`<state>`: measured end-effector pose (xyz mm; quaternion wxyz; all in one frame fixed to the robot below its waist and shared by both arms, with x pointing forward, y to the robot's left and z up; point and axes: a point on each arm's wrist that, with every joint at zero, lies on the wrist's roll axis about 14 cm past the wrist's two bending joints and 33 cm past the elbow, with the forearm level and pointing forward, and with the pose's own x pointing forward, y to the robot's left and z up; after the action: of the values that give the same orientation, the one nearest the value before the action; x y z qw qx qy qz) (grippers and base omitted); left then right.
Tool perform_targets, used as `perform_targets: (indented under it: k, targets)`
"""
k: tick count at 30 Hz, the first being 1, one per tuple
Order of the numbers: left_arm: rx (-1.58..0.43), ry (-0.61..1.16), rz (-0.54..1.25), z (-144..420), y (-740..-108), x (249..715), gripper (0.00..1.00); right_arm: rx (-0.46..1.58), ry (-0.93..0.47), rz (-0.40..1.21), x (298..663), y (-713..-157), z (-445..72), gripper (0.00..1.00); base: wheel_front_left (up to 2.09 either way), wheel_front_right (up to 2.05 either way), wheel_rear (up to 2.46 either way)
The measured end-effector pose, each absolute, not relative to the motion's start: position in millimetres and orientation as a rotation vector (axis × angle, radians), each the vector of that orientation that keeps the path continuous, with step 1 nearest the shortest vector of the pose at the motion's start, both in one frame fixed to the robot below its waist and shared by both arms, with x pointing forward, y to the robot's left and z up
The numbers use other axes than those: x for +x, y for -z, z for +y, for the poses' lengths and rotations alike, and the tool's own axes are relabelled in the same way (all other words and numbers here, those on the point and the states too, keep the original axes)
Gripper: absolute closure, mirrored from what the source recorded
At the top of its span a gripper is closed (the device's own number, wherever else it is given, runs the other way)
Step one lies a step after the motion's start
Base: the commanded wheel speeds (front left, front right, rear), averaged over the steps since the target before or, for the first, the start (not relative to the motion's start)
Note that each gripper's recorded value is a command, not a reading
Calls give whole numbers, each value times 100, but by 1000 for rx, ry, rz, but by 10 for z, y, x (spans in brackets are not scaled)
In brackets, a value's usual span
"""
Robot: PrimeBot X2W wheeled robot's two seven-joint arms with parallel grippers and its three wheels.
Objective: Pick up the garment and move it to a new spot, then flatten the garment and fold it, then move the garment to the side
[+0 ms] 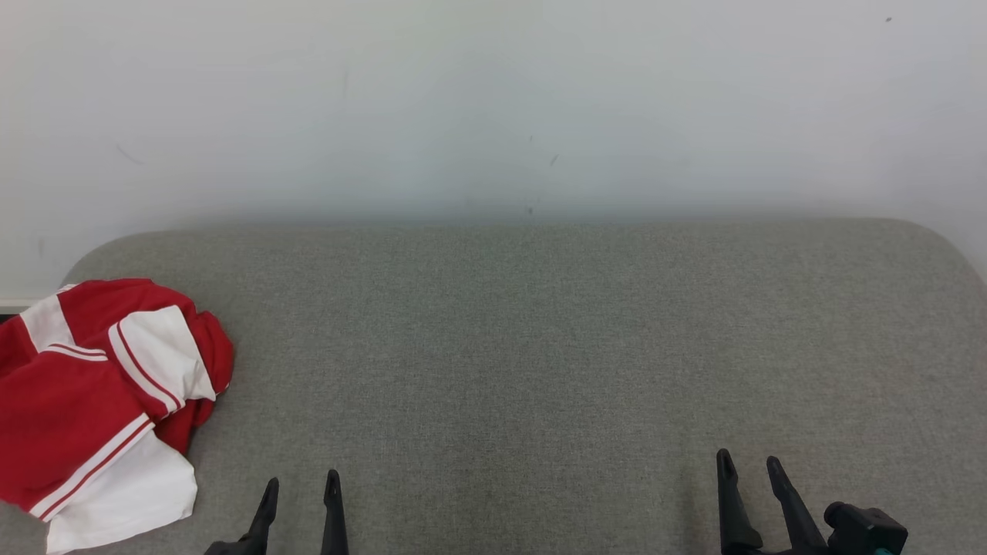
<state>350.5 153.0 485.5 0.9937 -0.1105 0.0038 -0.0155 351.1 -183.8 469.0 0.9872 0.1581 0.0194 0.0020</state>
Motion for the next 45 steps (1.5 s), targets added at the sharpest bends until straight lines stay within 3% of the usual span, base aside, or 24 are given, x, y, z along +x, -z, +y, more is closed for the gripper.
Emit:
perform_targets:
  k: [32, 45]
  targets:
    - [-145, 48, 0, 1484, -4829, 3448, 0, 239, -27, 34, 3485, -4676, -1800, 0, 0, 0, 0]
    - [-136, -112, -11, 1985, -4814, 3250, 0, 245, -132, 51, 3642, -4675, -1449, 0, 0, 0, 0]
